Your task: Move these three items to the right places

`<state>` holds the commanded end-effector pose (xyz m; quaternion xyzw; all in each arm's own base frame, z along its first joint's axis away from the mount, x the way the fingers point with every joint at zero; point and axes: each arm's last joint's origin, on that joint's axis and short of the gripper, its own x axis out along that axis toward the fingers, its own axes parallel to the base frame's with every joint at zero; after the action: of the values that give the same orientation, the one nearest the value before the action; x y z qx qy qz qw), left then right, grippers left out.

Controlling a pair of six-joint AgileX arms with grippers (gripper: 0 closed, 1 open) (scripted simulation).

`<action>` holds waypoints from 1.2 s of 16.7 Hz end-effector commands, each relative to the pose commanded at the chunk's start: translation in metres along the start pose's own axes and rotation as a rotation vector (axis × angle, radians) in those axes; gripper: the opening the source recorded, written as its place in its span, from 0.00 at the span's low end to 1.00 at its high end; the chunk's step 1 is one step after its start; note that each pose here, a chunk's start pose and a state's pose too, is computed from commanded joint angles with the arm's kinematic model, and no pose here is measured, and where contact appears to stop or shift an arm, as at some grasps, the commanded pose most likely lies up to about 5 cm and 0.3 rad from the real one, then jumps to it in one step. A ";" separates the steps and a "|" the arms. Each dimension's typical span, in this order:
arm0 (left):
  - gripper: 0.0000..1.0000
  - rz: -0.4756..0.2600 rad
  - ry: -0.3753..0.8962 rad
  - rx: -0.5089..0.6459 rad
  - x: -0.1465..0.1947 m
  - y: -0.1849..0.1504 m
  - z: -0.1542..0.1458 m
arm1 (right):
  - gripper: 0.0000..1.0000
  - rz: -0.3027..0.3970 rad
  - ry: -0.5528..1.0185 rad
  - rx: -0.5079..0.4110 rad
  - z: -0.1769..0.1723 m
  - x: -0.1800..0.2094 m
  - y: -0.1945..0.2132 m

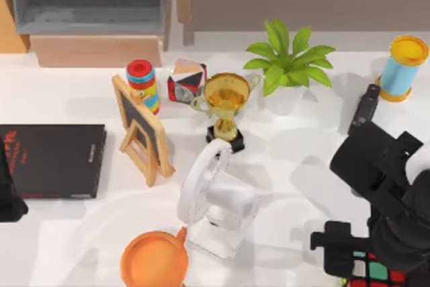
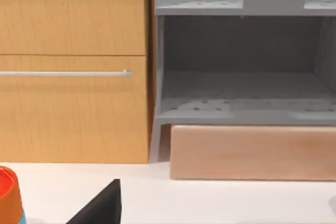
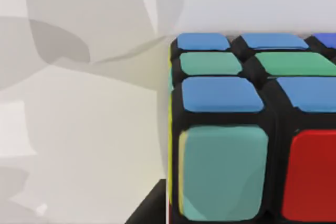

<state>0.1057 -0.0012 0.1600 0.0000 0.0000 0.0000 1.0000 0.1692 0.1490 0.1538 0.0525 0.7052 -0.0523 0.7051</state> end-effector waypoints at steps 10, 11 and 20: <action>1.00 0.000 0.000 0.000 0.000 0.000 0.000 | 0.00 0.003 -0.004 0.002 0.000 -0.028 0.000; 1.00 0.000 0.000 0.000 0.000 0.000 0.000 | 0.00 0.002 -0.003 0.002 0.000 -0.030 0.000; 1.00 0.000 0.000 0.000 0.000 0.000 0.000 | 0.00 0.065 -0.162 -0.074 0.024 -0.046 0.020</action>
<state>0.1057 -0.0012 0.1600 0.0000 0.0000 0.0000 1.0000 0.1959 0.1654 0.1997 0.0449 0.6453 -0.0074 0.7626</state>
